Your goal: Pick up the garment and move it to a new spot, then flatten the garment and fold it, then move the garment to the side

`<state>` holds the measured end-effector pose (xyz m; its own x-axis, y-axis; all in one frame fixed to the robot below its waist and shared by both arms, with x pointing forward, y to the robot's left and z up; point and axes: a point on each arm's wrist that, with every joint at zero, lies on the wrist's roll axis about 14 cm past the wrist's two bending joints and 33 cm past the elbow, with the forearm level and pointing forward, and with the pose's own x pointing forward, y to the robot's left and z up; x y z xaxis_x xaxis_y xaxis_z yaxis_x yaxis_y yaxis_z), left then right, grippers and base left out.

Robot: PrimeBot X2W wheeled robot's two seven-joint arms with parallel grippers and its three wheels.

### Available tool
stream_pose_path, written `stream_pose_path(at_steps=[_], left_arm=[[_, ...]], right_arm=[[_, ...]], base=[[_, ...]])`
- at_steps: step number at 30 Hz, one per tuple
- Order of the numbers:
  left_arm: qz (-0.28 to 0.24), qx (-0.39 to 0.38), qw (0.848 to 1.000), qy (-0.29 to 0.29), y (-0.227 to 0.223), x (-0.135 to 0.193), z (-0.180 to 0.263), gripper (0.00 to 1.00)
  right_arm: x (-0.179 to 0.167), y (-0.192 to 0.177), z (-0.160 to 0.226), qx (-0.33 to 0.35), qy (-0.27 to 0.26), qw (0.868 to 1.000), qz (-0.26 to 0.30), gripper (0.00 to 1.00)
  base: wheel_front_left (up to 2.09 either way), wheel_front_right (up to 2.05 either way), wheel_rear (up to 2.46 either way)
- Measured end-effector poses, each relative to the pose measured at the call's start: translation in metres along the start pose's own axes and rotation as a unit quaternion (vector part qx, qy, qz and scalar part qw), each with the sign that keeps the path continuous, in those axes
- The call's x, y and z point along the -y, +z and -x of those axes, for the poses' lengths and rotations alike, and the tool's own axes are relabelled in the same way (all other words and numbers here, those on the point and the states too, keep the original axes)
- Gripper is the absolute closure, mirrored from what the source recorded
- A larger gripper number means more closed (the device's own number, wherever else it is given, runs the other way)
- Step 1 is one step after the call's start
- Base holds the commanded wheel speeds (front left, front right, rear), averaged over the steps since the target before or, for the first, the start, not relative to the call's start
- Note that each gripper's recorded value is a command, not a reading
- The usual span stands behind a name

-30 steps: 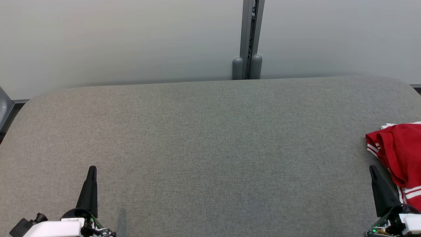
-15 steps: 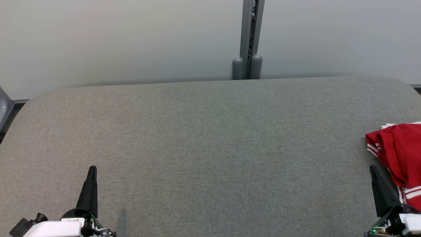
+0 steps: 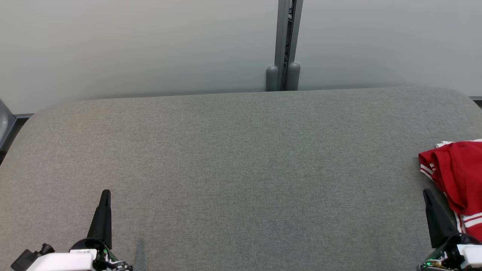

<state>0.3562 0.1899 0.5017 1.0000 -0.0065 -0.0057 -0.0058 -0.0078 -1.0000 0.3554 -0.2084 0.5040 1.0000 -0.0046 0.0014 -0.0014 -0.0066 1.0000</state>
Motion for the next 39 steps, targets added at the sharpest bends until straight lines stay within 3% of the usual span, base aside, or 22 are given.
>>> stream_pose_path(at_steps=[39], left_arm=[[0.000, 0.001, 1.000, 0.000, 0.0003, 0.0000, 0.0000, 1.00]], right_arm=[[0.0001, 0.0001, 0.0001, 0.000, 0.000, 1.000, 0.000, 1.00]], base=[[0.00, 0.00, 0.00]])
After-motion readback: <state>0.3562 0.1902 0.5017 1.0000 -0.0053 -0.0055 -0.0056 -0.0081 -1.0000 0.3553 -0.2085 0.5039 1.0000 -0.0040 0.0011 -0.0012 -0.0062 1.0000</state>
